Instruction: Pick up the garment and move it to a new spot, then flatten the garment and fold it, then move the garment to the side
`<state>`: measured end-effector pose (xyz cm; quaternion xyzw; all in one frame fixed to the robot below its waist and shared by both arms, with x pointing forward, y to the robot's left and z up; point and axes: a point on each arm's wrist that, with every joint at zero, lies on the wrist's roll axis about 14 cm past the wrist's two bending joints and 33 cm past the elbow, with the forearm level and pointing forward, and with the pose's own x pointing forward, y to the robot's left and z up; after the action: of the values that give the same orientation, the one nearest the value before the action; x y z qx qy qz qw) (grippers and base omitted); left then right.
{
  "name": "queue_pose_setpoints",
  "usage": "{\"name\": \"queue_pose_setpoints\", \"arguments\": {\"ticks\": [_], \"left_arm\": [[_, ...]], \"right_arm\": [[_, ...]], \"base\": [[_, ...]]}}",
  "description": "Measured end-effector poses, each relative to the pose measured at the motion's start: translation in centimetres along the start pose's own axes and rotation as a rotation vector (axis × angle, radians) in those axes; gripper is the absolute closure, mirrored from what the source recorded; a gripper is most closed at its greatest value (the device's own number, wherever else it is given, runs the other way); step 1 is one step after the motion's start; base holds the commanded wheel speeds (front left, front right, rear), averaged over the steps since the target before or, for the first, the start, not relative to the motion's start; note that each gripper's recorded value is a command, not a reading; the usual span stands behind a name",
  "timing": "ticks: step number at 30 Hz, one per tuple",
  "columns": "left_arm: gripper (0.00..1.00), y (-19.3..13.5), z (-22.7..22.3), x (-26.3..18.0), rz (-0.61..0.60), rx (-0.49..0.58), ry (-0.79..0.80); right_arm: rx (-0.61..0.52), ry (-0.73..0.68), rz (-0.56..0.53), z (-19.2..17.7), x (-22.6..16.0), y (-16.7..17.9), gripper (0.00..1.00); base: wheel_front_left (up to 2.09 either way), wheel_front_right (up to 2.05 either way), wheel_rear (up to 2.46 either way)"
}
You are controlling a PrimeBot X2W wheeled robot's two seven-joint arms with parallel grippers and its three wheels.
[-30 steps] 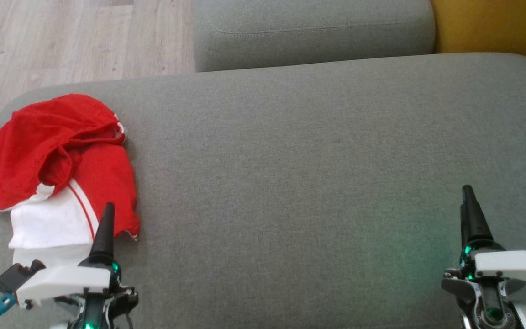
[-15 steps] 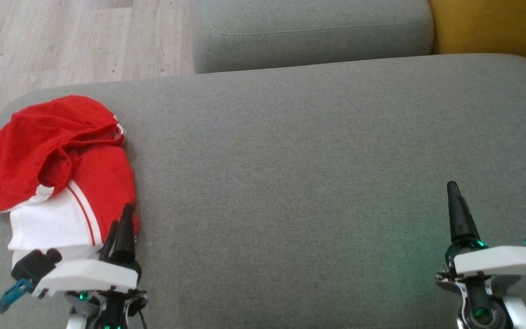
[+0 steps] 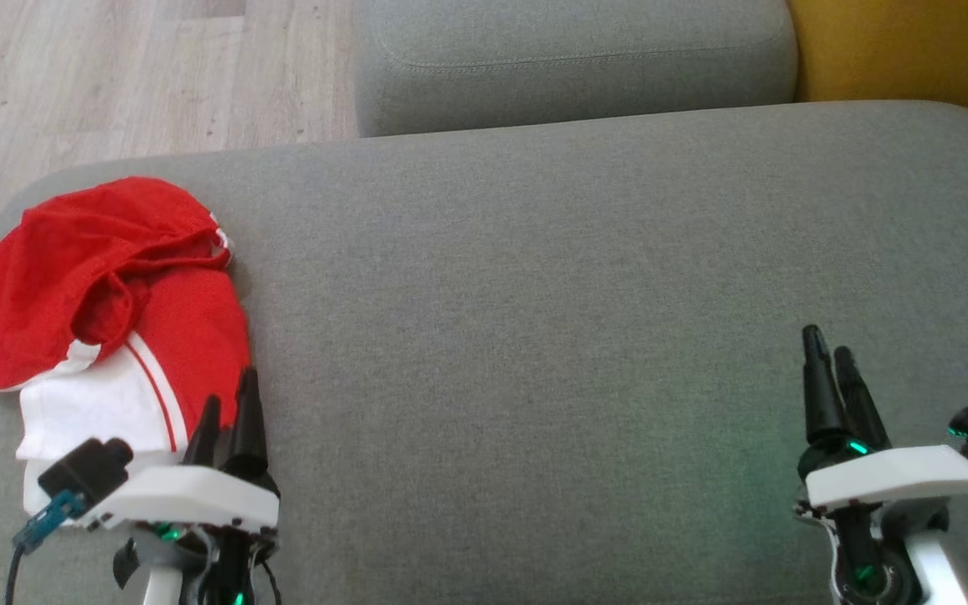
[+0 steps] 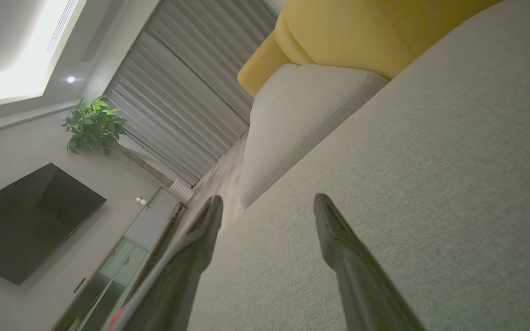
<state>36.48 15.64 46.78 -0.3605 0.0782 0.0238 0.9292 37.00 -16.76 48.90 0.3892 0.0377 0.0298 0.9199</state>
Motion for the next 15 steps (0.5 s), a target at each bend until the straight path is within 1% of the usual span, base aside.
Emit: {"name": "queue_pose_setpoints", "arguments": {"ticks": [15], "left_arm": [[0.00, -1.1, 0.5, 0.2, -0.021, 0.193, -0.045]], "right_arm": [[-0.174, 0.013, 0.054, -0.6, 0.0, 1.2, 0.00]], "base": [[0.00, 0.00, 0.00]]}}
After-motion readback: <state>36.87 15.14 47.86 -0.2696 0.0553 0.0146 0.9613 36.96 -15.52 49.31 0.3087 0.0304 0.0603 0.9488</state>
